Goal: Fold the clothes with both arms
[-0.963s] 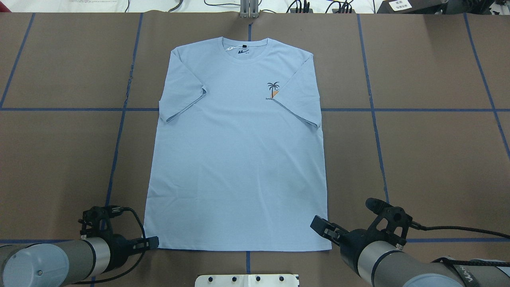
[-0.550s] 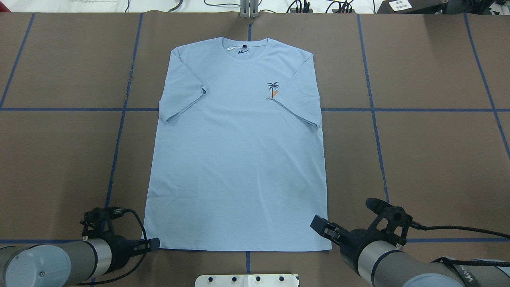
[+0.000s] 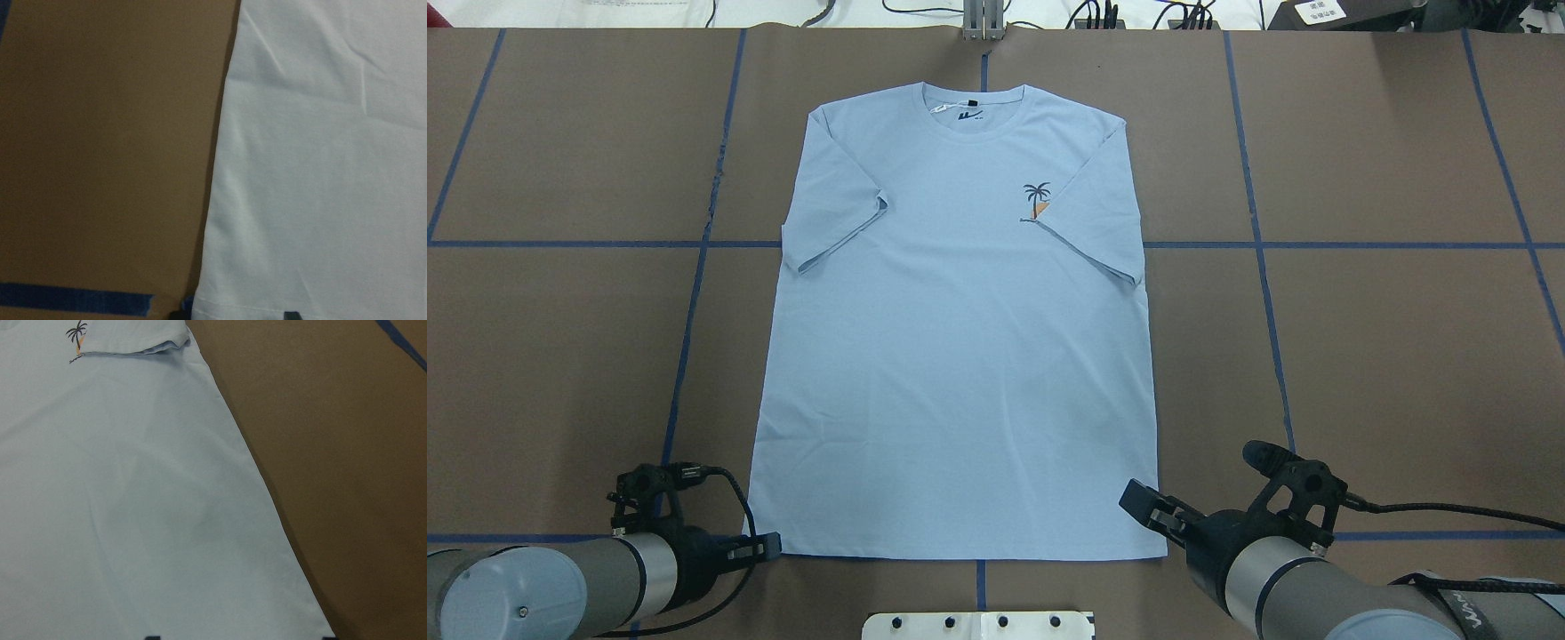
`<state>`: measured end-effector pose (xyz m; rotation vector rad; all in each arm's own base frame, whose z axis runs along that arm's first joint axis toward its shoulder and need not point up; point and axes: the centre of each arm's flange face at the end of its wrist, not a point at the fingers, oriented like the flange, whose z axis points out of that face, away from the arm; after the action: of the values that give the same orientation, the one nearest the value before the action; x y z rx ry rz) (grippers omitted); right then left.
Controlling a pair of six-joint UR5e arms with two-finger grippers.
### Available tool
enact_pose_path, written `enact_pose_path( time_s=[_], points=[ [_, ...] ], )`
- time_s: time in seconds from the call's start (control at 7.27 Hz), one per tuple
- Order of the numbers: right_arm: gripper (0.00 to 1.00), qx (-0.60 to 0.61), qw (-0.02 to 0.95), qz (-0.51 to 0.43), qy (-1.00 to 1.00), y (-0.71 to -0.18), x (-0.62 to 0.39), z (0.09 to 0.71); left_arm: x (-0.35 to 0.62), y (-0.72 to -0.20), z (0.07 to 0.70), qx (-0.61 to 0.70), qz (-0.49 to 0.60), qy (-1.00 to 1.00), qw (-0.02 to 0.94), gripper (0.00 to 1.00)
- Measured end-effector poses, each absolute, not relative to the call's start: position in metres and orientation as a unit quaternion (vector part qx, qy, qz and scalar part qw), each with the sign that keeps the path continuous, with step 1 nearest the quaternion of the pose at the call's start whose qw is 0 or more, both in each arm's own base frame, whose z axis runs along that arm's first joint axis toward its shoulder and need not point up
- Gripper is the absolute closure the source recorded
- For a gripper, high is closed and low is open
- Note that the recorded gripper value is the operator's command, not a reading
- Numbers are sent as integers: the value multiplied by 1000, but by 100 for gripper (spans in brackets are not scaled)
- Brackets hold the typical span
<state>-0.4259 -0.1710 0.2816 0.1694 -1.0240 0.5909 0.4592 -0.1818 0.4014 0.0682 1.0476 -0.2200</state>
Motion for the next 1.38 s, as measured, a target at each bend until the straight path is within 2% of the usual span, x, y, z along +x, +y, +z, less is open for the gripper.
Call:
enact_pose_path(
  time_s=[0.14, 0.28, 0.41, 0.69, 1.38],
  points=[
    [15, 80, 827, 278, -482, -171, -426, 282, 458, -182, 400, 33, -105, 500, 859, 79],
    [15, 80, 827, 278, -482, -171, -426, 282, 457, -183, 399, 33, -105, 501, 858, 86],
    [15, 80, 827, 278, -482, -171, -426, 282, 457, -183, 399, 34, -105, 501, 858, 100],
    [31, 79, 827, 281, -481, -168, -430, 284, 456, -183, 398, 34, -106, 502, 858, 100],
    [30, 97, 846, 295, -433, -139, -476, 341, 454, -183, 381, 33, -105, 517, 849, 100]
  ],
)
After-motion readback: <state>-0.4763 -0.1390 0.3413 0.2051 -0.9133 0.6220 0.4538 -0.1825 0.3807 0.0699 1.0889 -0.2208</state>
